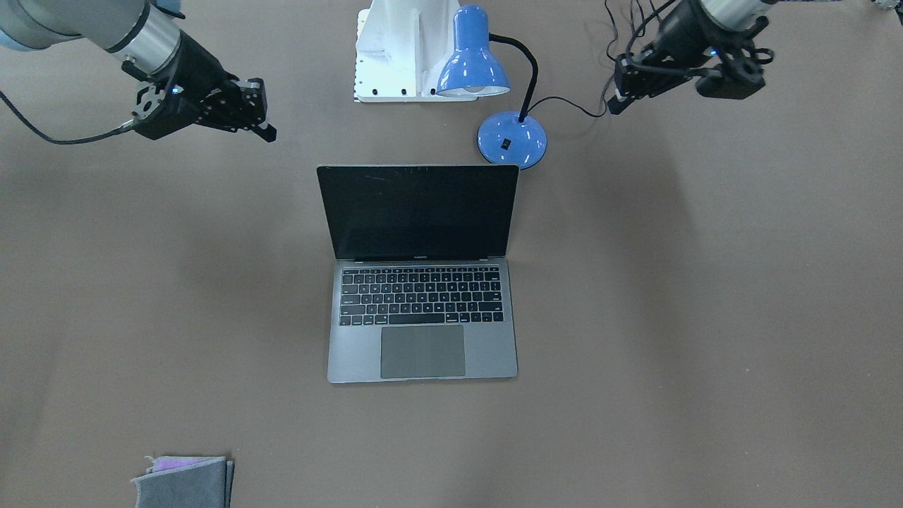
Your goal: Close laptop
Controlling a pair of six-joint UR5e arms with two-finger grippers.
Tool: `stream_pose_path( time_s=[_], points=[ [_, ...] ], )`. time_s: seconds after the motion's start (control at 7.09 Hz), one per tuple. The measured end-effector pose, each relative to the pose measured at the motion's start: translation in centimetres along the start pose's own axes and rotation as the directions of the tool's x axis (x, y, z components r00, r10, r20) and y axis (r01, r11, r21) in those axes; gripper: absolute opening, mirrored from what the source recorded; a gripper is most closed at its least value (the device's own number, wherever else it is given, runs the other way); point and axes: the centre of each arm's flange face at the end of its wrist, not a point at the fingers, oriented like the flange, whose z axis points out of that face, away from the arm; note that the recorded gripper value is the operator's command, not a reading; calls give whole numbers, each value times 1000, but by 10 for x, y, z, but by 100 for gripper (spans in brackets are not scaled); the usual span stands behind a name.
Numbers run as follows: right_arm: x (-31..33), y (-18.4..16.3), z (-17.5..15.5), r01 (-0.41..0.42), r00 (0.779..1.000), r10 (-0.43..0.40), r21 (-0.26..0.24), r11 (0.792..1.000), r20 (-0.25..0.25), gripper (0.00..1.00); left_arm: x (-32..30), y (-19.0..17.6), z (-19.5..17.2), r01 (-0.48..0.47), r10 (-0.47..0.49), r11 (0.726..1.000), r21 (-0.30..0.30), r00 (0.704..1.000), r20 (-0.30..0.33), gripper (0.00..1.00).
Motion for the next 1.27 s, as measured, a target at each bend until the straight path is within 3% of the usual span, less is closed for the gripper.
stream_pose_path(
  time_s=[0.28, 0.71, 1.27],
  points=[
    [-52, -3, 16, -14, 1000, 15, 25, 1000, -26, 0, 44, 11, 43, -24, 24, 1000, 7, 1000, 7, 0],
    [-67, -6, 29, -16, 998, 19, 58, 998, -54, 0, 86, 3, 91, -43, 42, 999, 34, 999, 30, 0],
    [-66, -14, 42, -17, 996, 26, 95, 995, -89, 0, 114, -10, 116, -50, 48, 997, 54, 998, 44, 0]
  ],
)
